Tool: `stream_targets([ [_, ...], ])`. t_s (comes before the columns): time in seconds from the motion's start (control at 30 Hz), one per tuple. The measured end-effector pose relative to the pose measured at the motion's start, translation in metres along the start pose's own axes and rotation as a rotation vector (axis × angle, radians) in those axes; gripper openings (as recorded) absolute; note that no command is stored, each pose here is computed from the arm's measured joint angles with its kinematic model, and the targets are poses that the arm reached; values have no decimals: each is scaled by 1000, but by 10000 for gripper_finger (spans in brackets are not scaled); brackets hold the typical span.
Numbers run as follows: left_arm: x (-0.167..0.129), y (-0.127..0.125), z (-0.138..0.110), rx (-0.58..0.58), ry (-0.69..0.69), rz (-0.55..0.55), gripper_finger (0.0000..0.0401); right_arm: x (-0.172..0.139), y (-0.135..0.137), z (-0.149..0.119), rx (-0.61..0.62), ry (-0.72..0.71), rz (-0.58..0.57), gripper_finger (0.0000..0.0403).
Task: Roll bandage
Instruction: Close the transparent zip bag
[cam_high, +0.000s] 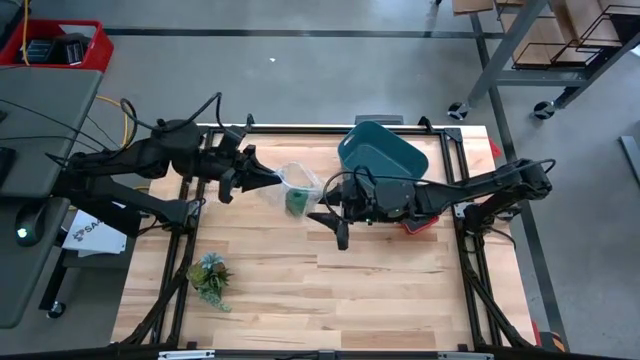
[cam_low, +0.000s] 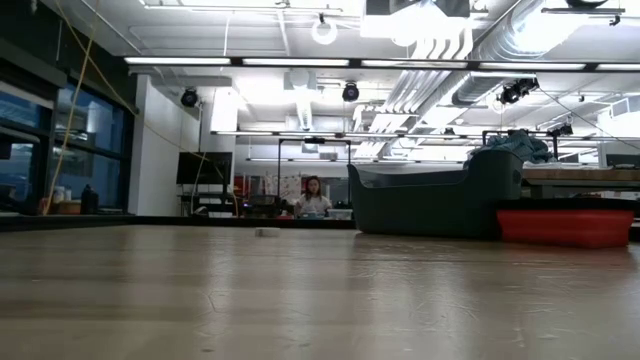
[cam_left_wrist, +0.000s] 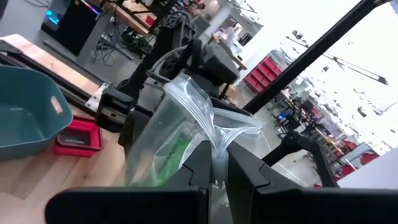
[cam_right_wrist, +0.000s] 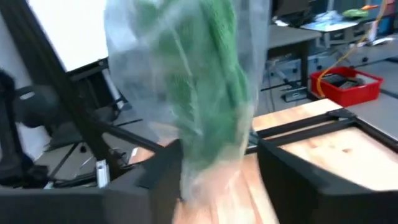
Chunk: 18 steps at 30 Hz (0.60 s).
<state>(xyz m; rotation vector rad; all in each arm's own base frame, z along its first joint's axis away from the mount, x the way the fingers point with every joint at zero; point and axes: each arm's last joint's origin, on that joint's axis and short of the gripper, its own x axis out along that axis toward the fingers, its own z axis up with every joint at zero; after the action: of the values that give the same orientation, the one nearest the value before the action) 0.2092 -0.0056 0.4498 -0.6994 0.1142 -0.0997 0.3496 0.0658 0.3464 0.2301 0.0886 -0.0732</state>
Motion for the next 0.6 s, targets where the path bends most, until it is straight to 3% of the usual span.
stream_targets([
  [0.1,7,3,-2,7,14,15,19,5,1,-4,10,-10,-2,52],
  [0.13,9,4,-3,15,17,26,22,6,1,-5,10,-7,8,27],
  [0.3,8,11,-8,47,58,116,66,-1,3,-2,44,16,10,3],
  [0.6,-31,17,-16,31,138,287,173,-27,1,2,30,144,-54,0],
])
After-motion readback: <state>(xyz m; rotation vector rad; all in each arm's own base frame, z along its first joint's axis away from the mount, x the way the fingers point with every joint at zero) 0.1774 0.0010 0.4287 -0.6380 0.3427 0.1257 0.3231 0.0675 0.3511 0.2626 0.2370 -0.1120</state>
